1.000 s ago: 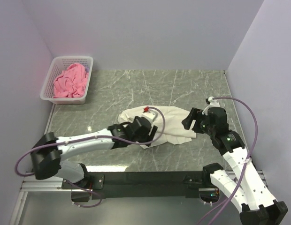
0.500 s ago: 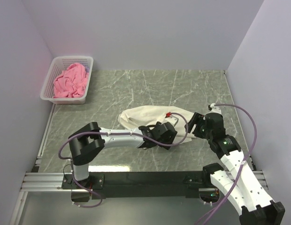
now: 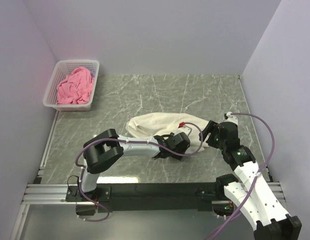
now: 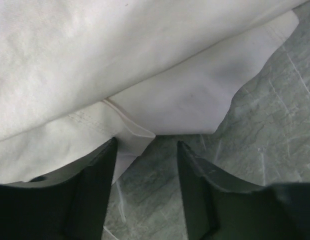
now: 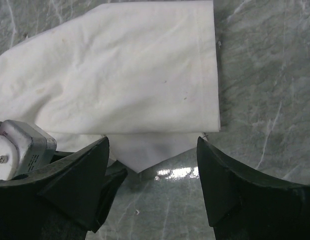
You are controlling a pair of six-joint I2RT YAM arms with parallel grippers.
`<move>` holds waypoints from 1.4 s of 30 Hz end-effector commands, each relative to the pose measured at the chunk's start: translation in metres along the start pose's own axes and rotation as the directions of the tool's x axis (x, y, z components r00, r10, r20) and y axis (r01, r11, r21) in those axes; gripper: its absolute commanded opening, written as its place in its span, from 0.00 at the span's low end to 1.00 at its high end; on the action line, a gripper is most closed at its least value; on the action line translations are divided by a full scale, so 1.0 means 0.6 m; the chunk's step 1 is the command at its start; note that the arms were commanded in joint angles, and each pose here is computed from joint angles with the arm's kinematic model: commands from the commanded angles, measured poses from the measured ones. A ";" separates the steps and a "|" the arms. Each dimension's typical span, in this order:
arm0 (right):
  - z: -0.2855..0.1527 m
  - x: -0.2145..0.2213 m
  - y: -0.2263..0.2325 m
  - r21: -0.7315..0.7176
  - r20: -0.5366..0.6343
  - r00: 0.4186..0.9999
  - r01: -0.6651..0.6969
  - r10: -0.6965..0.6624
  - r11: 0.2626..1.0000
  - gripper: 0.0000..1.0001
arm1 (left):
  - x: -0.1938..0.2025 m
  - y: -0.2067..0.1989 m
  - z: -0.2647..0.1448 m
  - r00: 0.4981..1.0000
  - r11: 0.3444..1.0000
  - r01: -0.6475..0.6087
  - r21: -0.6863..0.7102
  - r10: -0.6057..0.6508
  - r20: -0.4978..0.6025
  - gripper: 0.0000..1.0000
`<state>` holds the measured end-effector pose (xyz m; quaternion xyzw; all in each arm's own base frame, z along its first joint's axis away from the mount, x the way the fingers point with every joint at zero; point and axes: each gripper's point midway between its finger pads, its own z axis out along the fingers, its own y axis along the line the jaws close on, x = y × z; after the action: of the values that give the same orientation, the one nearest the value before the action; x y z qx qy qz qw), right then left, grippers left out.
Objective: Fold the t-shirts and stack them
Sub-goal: Flatten the tshirt out
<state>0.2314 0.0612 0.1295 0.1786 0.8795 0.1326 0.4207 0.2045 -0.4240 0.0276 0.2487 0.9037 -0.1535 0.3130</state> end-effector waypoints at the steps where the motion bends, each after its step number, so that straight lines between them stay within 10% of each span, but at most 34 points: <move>1: 0.008 -0.014 0.005 -0.013 0.038 0.999 -0.011 0.011 1.000 0.77 | -0.011 -0.012 0.006 0.999 1.000 0.030 0.011 -0.030 0.020 0.55; 13: 0.019 0.001 0.012 -0.044 0.005 1.000 0.001 -0.001 0.999 0.76 | 0.005 0.007 -0.008 0.999 0.999 0.036 -0.014 -0.035 0.010 0.01; 42: 0.143 0.082 -0.061 0.110 -0.225 0.964 -0.121 0.143 0.987 0.84 | -0.109 0.306 -0.354 0.914 0.933 0.279 -0.228 -0.184 0.362 0.01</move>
<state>0.2487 0.0541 0.0281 0.2316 0.9236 0.1188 0.2816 0.2412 -0.2197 0.2002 0.0692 0.8787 -0.1088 0.4597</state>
